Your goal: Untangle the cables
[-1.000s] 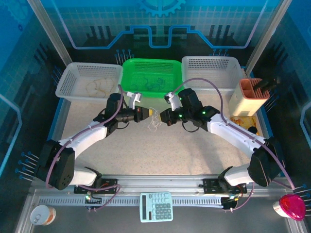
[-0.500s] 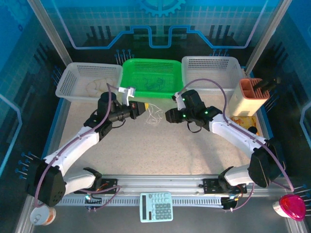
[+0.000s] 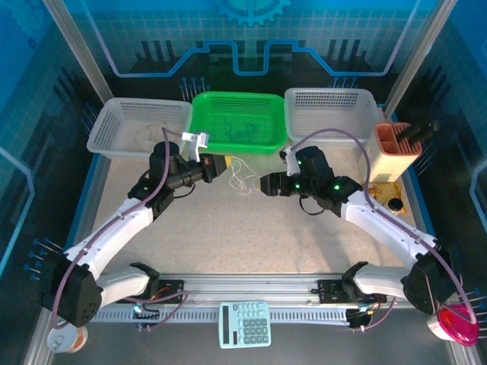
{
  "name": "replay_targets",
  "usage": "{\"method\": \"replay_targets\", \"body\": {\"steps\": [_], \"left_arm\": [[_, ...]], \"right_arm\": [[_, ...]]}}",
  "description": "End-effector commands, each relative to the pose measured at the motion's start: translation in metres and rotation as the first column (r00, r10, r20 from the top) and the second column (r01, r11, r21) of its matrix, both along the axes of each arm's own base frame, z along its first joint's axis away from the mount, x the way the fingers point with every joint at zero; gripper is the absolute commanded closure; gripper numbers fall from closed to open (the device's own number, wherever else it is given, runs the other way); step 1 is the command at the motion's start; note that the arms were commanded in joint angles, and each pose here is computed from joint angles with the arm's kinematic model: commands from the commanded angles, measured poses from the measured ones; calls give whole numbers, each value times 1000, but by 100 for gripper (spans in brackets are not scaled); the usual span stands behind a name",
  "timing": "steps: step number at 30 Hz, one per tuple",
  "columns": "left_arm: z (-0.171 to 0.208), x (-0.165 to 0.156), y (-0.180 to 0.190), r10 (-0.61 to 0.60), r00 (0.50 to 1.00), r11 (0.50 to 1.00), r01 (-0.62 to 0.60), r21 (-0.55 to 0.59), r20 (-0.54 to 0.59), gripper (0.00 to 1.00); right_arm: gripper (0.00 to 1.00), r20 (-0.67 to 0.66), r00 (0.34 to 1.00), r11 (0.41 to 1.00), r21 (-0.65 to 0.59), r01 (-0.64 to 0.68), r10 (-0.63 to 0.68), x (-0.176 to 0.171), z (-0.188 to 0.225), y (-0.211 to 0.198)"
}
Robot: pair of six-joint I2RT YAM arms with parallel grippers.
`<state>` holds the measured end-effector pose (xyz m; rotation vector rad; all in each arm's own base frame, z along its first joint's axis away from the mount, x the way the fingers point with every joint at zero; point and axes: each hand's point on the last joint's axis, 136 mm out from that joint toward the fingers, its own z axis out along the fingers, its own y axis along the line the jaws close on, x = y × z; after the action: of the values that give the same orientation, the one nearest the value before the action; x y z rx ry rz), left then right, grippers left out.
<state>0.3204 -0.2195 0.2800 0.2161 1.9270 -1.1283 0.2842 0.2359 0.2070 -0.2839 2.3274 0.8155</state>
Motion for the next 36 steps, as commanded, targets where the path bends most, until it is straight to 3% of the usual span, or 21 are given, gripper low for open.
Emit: {"method": "replay_targets", "body": {"steps": [1,6,11,17,24,31,34,36], "left_arm": [[8,0,4,26,1000,1000,-26,-14,-4,100],[9,1,4,32,999,999,-32,-18,-6,100],[11,3,6,45,999,999,-45,-18,-4,100],[9,4,7,55,998,998,-55,-24,-11,100],[13,3,7,57,998,998,-57,-38,-17,100],[22,1,7,59,998,996,-59,-64,-9,100],[27,-1,7,56,998,996,-56,-73,-4,100],[30,-2,7,56,998,995,-56,-78,-1,100]], "right_arm": [[21,8,999,994,95,45,-46,0,16,-5],[13,6,995,981,167,94,-96,1,25,-12],[24,-71,995,946,314,82,-63,0,25,13],[27,-128,991,892,444,80,-25,-2,24,51],[23,-117,992,919,394,7,43,-7,11,84],[22,-155,988,931,363,37,21,4,-21,94],[27,-164,986,938,342,62,-5,11,-34,93],[40,-159,987,935,348,72,-17,18,-39,93]]}}
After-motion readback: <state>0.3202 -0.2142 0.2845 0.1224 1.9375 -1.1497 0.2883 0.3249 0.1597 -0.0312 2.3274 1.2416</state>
